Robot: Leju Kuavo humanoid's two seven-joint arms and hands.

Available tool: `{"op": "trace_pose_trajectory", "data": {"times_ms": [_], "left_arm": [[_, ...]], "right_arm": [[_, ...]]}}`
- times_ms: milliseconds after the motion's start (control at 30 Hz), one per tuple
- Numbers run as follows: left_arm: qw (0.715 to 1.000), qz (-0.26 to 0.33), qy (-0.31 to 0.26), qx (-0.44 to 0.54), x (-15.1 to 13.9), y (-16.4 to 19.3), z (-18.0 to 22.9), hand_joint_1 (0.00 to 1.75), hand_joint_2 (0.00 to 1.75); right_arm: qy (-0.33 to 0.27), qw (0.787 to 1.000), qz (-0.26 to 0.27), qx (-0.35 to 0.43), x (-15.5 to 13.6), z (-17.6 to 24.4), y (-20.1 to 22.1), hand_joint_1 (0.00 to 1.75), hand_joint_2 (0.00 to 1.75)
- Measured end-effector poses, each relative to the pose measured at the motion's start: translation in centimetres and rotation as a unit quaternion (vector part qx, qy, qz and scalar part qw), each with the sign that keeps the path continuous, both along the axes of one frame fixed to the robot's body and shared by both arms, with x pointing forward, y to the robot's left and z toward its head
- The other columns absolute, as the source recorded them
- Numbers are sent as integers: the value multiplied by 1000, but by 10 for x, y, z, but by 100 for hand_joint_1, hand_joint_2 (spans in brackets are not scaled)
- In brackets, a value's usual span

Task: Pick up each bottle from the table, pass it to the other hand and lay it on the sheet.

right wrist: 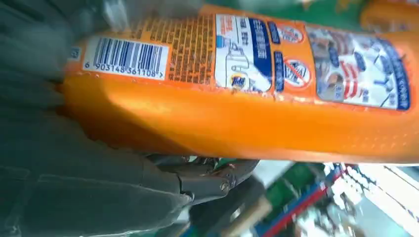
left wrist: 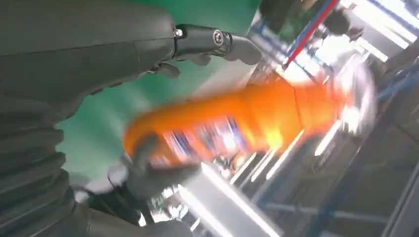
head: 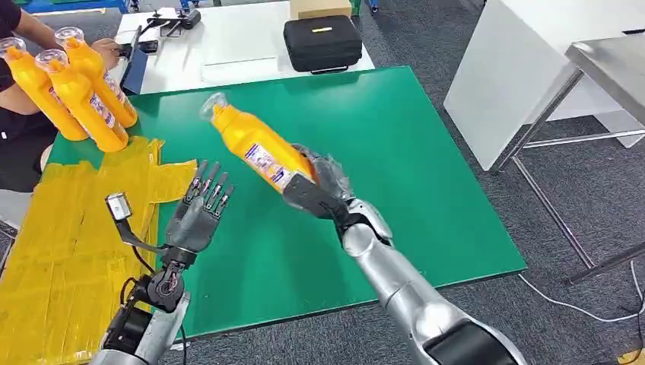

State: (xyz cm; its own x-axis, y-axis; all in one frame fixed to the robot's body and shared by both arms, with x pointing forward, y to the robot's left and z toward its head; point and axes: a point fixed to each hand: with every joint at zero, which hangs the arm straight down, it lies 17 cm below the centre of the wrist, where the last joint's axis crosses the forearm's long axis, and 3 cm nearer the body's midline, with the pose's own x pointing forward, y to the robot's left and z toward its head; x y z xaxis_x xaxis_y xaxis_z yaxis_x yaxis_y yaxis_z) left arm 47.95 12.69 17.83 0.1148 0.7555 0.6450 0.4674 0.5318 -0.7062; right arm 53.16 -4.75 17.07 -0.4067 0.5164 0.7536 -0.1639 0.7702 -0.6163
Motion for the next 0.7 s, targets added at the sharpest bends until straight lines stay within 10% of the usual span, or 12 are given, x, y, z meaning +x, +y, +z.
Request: {"op": "trace_pose_trajectory", "data": {"times_ms": [700], "left_arm": [[999,40,6,18,16,1,3,0,175]], "right_arm": [[7,995,58,-79,-1,-3,64,175,175]]}}
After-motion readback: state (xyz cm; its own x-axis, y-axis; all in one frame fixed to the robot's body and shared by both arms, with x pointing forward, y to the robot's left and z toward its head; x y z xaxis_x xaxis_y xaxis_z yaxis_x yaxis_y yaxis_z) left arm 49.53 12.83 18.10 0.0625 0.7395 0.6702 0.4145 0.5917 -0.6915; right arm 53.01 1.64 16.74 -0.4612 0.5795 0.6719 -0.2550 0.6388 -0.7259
